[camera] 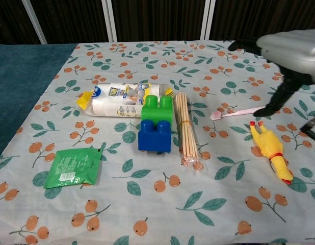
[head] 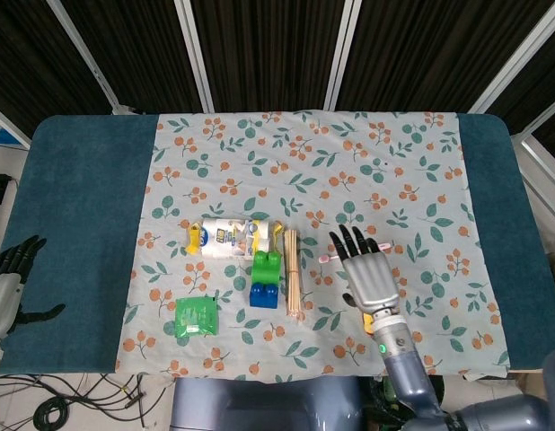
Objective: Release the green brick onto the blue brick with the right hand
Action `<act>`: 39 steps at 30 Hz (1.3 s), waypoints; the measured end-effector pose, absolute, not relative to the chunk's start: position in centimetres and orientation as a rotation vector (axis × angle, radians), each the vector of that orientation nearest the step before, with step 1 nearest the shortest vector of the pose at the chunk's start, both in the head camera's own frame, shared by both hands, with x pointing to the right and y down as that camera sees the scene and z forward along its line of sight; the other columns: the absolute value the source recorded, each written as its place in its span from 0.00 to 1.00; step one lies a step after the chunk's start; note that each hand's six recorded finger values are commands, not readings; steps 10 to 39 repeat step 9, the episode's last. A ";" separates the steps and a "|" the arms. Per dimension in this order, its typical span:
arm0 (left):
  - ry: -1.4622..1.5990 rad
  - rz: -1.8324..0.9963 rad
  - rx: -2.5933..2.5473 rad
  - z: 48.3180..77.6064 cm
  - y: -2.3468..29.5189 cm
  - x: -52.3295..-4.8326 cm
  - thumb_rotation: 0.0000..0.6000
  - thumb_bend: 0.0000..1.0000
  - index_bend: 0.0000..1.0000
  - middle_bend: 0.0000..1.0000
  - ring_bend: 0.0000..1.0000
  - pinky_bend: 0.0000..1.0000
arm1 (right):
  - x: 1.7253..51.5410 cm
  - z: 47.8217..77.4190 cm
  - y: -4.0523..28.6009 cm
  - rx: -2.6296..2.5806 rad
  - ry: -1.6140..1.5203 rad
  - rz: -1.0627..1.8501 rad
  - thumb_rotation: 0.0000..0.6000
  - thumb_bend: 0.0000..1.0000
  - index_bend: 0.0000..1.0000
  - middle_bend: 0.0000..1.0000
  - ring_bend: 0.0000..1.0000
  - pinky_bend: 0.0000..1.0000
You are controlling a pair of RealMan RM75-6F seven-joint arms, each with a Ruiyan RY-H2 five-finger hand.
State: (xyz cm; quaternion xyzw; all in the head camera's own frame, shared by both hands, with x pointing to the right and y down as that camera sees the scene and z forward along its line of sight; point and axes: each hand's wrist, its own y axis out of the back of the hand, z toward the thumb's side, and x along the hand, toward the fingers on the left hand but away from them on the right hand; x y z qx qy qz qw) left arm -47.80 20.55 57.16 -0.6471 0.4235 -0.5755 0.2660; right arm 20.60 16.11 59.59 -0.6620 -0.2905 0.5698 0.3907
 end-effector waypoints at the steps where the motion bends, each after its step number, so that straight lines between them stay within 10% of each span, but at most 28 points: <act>1: 1.139 -1.555 -1.744 57.2 20.6 -47.8 1.00 0.00 0.00 0.00 0.00 0.00 | 21.8 59.5 16.4 -1.677 -0.752 1.452 1.00 0.05 0.00 0.00 0.00 0.19; 9: 1.104 -1.558 -1.712 57.2 20.9 -47.6 1.00 0.00 0.00 0.00 0.00 0.00 | 31.9 58.5 20.1 -1.615 -0.855 1.513 1.00 0.04 0.00 0.00 0.00 0.19; 39: 1.104 -1.558 -1.712 57.2 20.9 -47.6 1.00 0.00 0.00 0.00 0.00 0.00 | 31.9 58.5 20.1 -1.615 -0.855 1.513 1.00 0.04 0.00 0.00 0.00 0.19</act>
